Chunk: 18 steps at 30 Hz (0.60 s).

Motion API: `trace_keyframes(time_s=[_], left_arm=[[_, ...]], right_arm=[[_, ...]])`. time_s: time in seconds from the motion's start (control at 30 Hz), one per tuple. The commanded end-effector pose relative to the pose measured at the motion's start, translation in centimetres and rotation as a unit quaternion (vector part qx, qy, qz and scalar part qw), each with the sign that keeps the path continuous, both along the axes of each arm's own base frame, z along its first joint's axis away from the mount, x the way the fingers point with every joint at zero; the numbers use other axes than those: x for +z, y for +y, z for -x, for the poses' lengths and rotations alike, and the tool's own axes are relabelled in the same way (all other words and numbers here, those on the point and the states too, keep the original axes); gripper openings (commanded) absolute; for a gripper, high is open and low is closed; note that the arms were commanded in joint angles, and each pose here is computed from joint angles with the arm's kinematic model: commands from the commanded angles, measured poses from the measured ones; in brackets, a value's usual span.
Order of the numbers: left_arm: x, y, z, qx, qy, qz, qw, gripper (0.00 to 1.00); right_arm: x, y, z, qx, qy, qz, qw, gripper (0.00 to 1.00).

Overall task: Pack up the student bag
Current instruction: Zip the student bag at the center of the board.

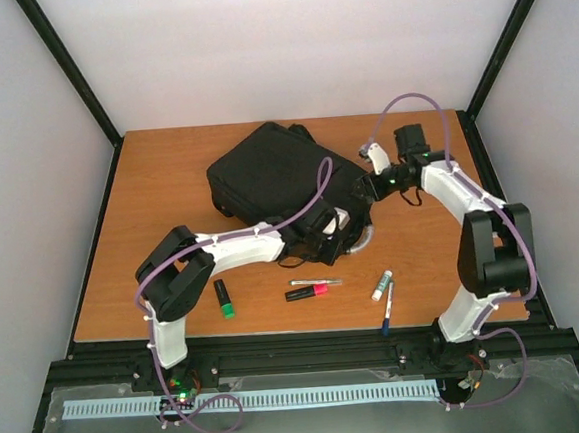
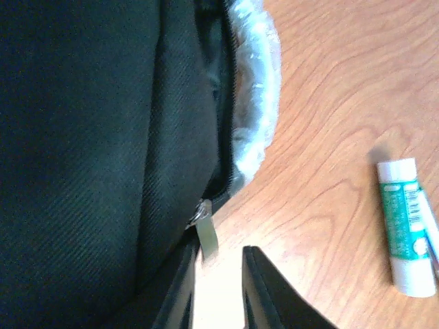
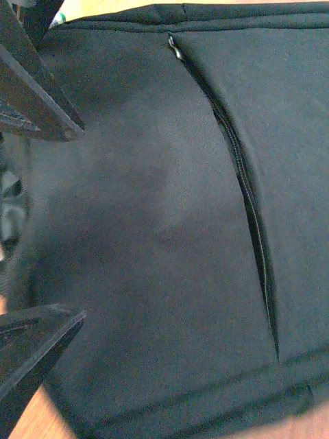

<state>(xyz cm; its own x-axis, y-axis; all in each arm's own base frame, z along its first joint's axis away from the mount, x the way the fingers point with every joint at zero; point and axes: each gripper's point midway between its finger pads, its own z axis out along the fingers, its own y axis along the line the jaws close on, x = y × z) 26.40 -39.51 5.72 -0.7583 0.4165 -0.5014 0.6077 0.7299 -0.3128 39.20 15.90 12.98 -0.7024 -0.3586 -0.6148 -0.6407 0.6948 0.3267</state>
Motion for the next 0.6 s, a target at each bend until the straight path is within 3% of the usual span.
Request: trace_keyframes(time_s=[0.0, 0.13, 0.33, 0.57], left_arm=[[2.4, -1.7, -0.8, -0.016, -0.013, 0.012, 1.0, 0.27], [4.2, -1.3, 0.1, -0.032, -0.009, 0.018, 0.999, 0.38], [8.0, 1.0, 1.3, -0.025, -0.02, 0.014, 0.999, 0.41], [9.5, 3.9, 1.6, 0.051, -0.017, 0.016, 0.998, 0.47]], right_arm=[[2.5, -2.3, 1.0, -0.022, -0.032, 0.035, 0.999, 0.67], [4.2, -4.7, 2.5, -0.053, -0.091, 0.085, 0.991, 0.69], [6.1, -5.7, 6.7, -0.036, -0.155, 0.107, 0.981, 0.75], [3.3, -4.5, 12.5, 0.058, -0.084, 0.095, 0.99, 0.74]])
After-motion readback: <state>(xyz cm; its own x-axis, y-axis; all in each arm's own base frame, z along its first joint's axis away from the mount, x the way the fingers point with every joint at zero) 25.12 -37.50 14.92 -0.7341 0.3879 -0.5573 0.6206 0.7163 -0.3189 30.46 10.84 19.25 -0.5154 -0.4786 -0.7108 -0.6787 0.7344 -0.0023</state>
